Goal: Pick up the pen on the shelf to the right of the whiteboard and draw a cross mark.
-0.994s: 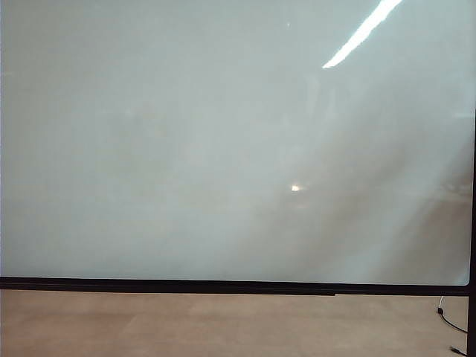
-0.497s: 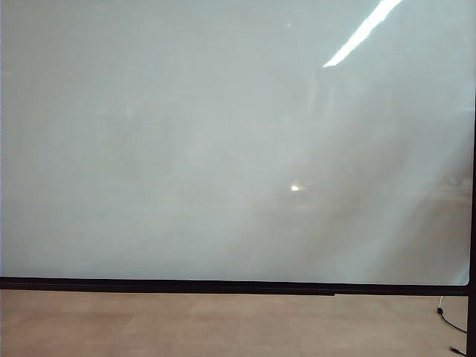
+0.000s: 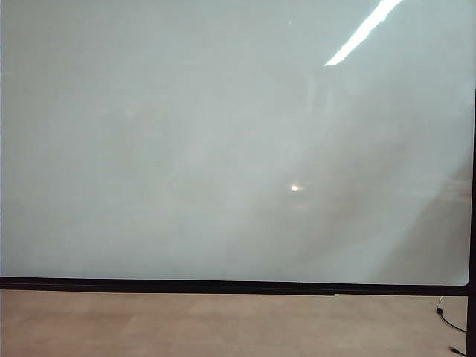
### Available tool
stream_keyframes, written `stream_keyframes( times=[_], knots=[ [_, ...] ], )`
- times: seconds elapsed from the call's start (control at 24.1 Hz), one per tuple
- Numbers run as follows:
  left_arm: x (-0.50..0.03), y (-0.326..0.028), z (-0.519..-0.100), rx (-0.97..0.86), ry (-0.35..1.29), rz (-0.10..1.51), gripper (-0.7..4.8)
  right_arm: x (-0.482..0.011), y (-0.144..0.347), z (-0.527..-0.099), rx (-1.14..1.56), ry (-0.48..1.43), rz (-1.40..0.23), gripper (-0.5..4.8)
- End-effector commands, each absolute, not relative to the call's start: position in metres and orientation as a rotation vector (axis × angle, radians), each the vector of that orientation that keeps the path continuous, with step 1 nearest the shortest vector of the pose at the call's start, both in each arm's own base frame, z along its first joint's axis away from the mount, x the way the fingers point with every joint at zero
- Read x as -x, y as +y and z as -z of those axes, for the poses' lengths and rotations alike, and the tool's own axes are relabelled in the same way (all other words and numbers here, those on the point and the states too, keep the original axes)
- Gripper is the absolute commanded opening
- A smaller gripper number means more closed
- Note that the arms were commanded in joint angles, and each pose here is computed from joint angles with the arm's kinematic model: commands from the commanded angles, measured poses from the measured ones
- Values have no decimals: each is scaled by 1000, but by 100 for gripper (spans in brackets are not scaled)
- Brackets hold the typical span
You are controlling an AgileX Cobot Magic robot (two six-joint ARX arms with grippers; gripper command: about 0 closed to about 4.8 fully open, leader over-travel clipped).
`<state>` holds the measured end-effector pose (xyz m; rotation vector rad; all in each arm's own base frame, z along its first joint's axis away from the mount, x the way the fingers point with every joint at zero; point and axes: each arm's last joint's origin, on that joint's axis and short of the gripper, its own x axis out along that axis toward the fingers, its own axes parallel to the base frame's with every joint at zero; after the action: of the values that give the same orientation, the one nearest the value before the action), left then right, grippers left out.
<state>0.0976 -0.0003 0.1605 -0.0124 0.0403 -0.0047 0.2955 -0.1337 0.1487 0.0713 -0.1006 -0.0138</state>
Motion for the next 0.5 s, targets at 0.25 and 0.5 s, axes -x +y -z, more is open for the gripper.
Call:
stream_keyframes(
  times=[0.25,0.5],
  knots=[
    [-97,0,-163,8,25,5,-4,-232,-98,-179,-75,-204,245,-6],
    [-97,0,-163,8,25,5,-4,-197,-63,-191,-204,-221,199,-6]
  ],
)
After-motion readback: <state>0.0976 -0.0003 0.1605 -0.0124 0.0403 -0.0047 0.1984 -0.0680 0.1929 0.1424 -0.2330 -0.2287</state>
